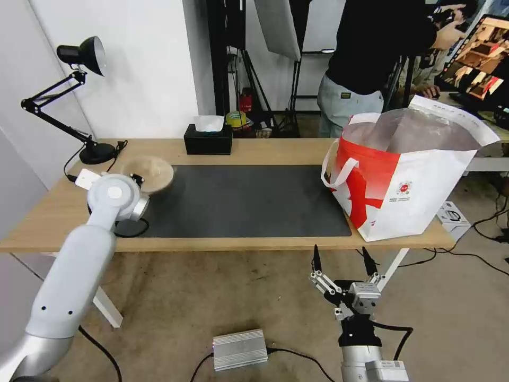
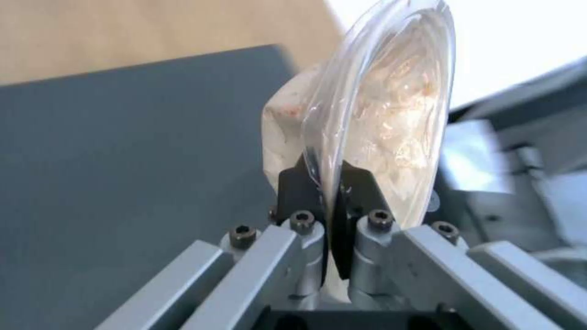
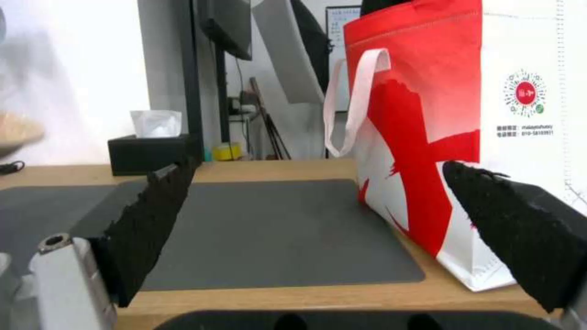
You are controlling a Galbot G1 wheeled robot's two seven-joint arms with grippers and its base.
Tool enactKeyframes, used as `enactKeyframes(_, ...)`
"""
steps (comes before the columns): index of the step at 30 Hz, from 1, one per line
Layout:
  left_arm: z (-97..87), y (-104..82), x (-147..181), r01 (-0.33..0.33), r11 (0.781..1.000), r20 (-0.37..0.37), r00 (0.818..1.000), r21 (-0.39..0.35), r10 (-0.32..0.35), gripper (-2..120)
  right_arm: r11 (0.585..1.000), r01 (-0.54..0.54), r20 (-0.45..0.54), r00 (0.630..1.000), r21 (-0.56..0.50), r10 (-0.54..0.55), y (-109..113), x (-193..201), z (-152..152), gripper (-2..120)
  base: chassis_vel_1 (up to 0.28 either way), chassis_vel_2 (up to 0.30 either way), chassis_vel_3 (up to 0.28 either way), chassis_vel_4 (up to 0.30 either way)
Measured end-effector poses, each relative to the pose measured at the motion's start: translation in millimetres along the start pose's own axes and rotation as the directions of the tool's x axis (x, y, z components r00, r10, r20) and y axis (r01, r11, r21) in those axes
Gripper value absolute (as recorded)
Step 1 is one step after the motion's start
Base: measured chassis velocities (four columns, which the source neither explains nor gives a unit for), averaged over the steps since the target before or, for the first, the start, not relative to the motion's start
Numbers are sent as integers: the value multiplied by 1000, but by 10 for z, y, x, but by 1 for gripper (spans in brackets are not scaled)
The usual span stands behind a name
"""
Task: Pick up the trash from the table and place it into the takeout bag.
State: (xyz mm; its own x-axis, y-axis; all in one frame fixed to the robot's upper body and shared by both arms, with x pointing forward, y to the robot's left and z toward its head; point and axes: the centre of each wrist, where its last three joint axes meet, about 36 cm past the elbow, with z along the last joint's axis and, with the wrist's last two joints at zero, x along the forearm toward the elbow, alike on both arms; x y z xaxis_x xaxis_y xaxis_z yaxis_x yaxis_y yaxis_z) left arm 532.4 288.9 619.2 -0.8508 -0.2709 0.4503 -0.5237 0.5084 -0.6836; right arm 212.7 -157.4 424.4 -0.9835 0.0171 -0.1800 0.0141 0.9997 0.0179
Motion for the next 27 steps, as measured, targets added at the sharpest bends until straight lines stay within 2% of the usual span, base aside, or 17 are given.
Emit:
enactKeyframes(3,-101,-216,263,-127,992,7,992,-14,127,1,1000,0,0,1000,0,0,0,0,0,100,0,0,0,0)
enactKeyframes(4,-101,-216,263,-127,992,7,992,-14,127,1,1000,0,0,1000,0,0,0,0,0,100,0,0,0,0)
enactKeyframes(7,-150,-407,461,-257,966,1,966,-22,257,1,1000,0,0,1000,0,0,0,0,0,100,0,0,0,0)
enactKeyframes(8,-150,-407,461,-257,966,1,966,-22,257,1,1000,0,0,1000,0,0,0,0,0,100,0,0,0,0)
enactKeyframes(11,-145,-582,612,-372,928,-40,928,-24,371,1,1000,0,0,1000,0,0,0,0,0,100,0,0,0,0)
enactKeyframes(12,-145,-582,612,-372,928,-40,928,-24,371,1,1000,0,0,1000,0,0,0,0,0,100,0,0,0,0)
enactKeyframes(14,-105,-692,700,-439,898,-72,897,-23,437,1,1000,0,0,1000,0,0,0,0,0,100,0,0,0,0)
enactKeyframes(15,-94,-709,710,-452,892,-77,890,-25,449,1,1000,0,0,1000,0,0,0,0,0,100,0,0,0,0)
enactKeyframes(16,26,-844,713,-543,839,-106,836,-29,538,1,1000,0,0,1000,0,0,0,0,0,100,0,0,0,0)
enactKeyframes(17,86,-918,705,-570,821,-117,817,-27,564,1,1000,0,0,1000,0,0,0,0,0,100,0,0,0,0)
enactKeyframes(18,86,-918,705,-570,821,-117,817,-27,564,1,1000,0,0,1000,0,0,0,0,0,100,0,0,0,0)
enactKeyframes(22,284,-1151,714,-645,764,-150,757,-14,636,1,1000,0,0,1000,0,0,0,0,0,100,0,0,0,0)
enactKeyframes(23,284,-1151,714,-645,764,-150,757,-14,636,1,1000,0,0,1000,0,0,0,0,0,100,0,0,0,0)
enactKeyframes(25,387,-1281,741,-672,740,-177,730,-11,660,1,1000,0,0,1000,0,0,0,0,0,100,0,0,0,0)
enactKeyframes(27,516,-1424,736,-684,729,-197,717,-16,668,1,1000,0,0,1000,0,0,0,0,0,100,0,0,0,0)
